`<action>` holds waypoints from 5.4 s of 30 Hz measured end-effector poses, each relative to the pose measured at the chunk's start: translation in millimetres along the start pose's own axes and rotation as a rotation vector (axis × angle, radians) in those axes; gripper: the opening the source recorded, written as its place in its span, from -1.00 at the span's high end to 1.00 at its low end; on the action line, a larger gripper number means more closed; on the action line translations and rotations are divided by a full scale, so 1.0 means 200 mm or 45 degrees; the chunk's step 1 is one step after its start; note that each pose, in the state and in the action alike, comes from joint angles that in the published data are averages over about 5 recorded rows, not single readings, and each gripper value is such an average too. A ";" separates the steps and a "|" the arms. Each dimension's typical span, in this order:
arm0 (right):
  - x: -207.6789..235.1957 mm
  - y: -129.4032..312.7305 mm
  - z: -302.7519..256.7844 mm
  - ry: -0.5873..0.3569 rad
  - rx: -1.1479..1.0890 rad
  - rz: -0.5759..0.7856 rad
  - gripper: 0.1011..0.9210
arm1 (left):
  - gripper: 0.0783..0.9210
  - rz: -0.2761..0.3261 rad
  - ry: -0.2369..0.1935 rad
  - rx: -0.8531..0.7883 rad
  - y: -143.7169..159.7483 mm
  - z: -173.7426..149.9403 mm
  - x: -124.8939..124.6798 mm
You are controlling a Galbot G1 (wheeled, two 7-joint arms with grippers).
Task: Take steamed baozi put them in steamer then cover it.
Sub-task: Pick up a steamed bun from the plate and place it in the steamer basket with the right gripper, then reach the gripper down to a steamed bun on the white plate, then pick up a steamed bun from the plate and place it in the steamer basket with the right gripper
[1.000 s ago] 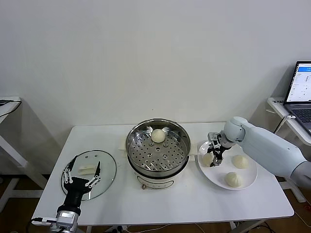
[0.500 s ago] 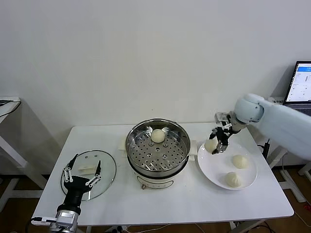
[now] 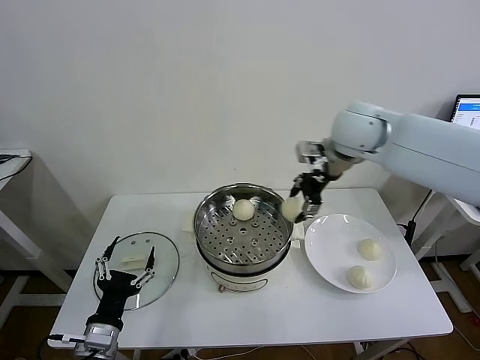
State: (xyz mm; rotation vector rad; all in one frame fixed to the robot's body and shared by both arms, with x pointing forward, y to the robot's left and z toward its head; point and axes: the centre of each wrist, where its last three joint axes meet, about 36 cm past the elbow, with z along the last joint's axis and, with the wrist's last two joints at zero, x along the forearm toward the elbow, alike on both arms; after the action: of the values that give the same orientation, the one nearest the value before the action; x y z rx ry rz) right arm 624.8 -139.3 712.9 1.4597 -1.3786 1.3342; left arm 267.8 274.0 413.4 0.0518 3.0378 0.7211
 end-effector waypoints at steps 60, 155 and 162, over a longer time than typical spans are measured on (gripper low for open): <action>-0.07 -0.06 0.43 0.087 -0.042 -0.095 -0.76 | -0.77 0.001 0.018 -0.001 0.00 0.03 -0.01; 0.21 0.06 0.48 0.153 0.670 0.174 -0.32 | -0.77 0.002 0.033 0.000 -0.03 0.03 -0.01; 0.15 0.04 0.15 0.193 1.093 0.153 -0.35 | -0.77 -0.005 0.033 -0.005 -0.02 0.03 -0.01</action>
State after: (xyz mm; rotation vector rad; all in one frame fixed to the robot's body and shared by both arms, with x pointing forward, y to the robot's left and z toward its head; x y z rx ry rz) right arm 619.1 -176.4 735.2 1.7501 -0.8143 2.2262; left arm 270.7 274.0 405.8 0.0366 3.0597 0.7328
